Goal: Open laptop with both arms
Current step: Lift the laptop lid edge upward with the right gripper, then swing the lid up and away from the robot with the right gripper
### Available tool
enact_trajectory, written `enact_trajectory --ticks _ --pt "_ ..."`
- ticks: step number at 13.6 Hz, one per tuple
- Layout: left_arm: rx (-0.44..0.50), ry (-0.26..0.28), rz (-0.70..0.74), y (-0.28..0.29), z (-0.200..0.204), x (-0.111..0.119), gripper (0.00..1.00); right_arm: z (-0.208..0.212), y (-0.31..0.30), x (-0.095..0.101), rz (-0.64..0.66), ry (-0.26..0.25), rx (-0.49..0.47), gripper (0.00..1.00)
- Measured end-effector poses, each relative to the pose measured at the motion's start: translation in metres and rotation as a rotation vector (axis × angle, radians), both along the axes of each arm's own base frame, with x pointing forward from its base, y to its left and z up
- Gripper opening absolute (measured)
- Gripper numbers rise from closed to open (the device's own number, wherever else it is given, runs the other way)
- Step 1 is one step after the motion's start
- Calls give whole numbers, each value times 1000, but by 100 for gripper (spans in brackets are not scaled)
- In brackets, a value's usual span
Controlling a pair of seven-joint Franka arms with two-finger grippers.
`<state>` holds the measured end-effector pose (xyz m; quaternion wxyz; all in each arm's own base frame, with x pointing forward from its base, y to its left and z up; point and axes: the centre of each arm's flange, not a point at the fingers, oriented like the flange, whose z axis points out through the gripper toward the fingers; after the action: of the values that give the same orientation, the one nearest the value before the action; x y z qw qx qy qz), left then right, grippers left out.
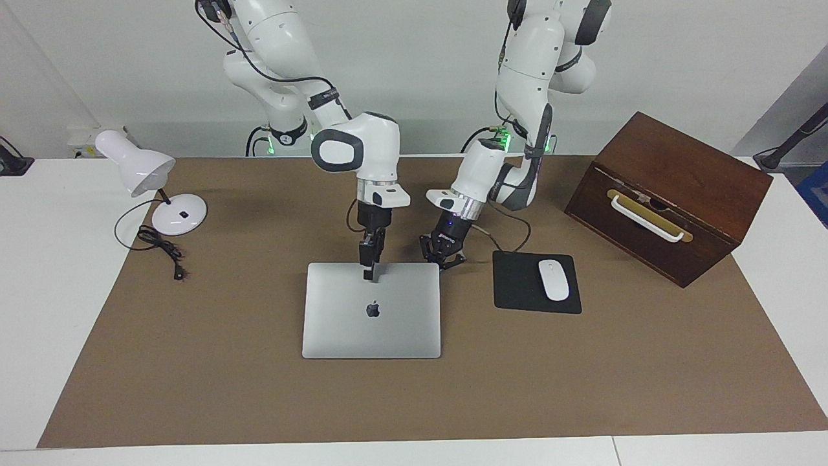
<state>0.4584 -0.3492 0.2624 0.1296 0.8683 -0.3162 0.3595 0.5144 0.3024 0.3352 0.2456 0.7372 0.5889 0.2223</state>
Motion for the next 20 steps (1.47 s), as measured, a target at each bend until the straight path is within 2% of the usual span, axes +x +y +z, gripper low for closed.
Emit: enact_trajectory --ticks 1,2,3,5,10,16,20 --pt "0 0 0 0 0 0 1 3 -1 6 1 -6 1 51" --pt "0 0 -1 0 0 0 1 6 -4 11 0 -12 0 59" --pt "0 0 -1 0 0 0 1 9 -7 17 0 -18 -4 61" --pt "0 0 -1 0 0 0 1 17 -14 29 2 -33 -16 58" --pt "0 0 -1 0 0 0 1 31 -23 44 -5 -57 -19 60" --pt "0 -1 -1 0 0 0 1 65 -40 74 41 3 -15 60" --pt "0 -1 -1 0 0 0 1 69 -42 81 54 2 -20 60"
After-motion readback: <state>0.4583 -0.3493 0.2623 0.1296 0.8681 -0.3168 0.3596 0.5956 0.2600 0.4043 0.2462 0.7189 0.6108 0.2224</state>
